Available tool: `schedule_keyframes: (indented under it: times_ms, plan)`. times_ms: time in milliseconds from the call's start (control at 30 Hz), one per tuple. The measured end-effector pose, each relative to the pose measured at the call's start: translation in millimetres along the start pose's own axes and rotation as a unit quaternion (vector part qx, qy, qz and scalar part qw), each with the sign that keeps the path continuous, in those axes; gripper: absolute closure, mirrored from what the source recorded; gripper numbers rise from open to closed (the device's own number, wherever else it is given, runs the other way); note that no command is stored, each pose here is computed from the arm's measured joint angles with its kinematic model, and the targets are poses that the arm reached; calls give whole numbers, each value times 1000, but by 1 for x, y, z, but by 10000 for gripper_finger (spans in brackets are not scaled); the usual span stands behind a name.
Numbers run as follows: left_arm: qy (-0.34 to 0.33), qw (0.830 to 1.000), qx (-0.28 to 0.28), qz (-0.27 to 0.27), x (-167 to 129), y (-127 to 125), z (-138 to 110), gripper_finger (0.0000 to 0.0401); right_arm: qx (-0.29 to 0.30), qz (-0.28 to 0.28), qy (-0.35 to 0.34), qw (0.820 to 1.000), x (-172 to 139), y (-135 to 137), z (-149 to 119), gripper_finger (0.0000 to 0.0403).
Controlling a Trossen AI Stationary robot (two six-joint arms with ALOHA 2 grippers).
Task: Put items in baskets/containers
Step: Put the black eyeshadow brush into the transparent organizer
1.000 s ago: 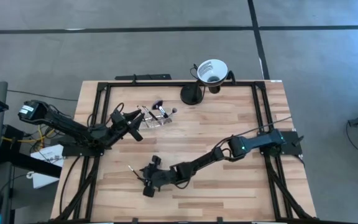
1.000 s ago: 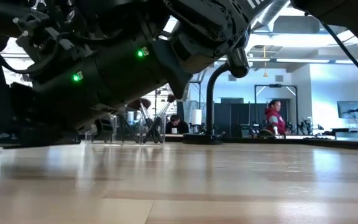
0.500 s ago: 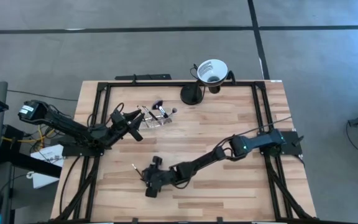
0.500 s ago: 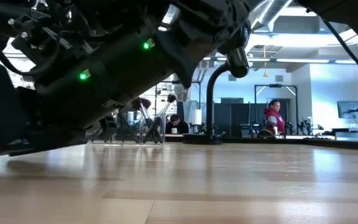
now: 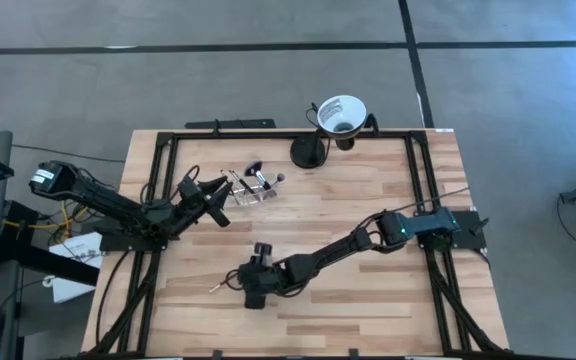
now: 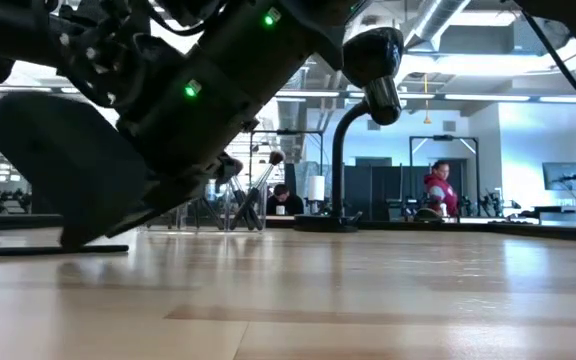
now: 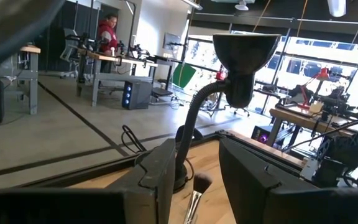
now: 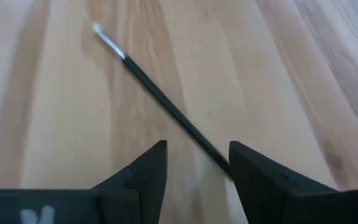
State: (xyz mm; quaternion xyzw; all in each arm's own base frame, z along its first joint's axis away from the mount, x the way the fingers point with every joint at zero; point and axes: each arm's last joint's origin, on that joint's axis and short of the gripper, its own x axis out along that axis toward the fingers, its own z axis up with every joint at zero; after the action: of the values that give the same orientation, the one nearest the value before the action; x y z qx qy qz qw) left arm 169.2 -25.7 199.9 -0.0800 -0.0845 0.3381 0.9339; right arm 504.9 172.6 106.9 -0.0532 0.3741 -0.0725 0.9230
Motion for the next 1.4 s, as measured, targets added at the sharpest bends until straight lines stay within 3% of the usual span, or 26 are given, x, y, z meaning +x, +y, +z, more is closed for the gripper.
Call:
schedule_keyframes:
  times_ms: [267, 567, 733, 867, 967, 1067, 1167, 1400]
  plan:
    - [0, 1000, 0, 0, 0, 0, 0, 280, -115, 2, 12, 993, -16, 4, 4, 239]
    - [1, 1000, -2, -2, 0, 0, 0, 280, -193, -76, 6, 978, -120, -7, 47, 239]
    - [2, 1000, -3, -13, 0, -1, 0, 280, -193, -68, -6, 979, -148, -13, 42, 239]
    - [2, 1000, -4, -13, 0, -1, 0, 280, -191, -43, -24, 980, -132, -14, 13, 239]
    - [2, 1000, -4, -13, 0, -1, 0, 280, -188, 27, -97, 977, -109, -19, -2, 239]
    - [2, 1000, -4, -13, 0, -1, 0, 280, -183, 134, -224, 948, -86, -26, -6, 239]
    - [2, 1000, -4, -13, 0, -1, 0, 280, -167, 184, -292, 924, -63, -33, -9, 239]
    - [1, 1000, -5, -13, 0, -1, 0, 280, -85, 218, -251, 939, 7, -52, -21, 239]
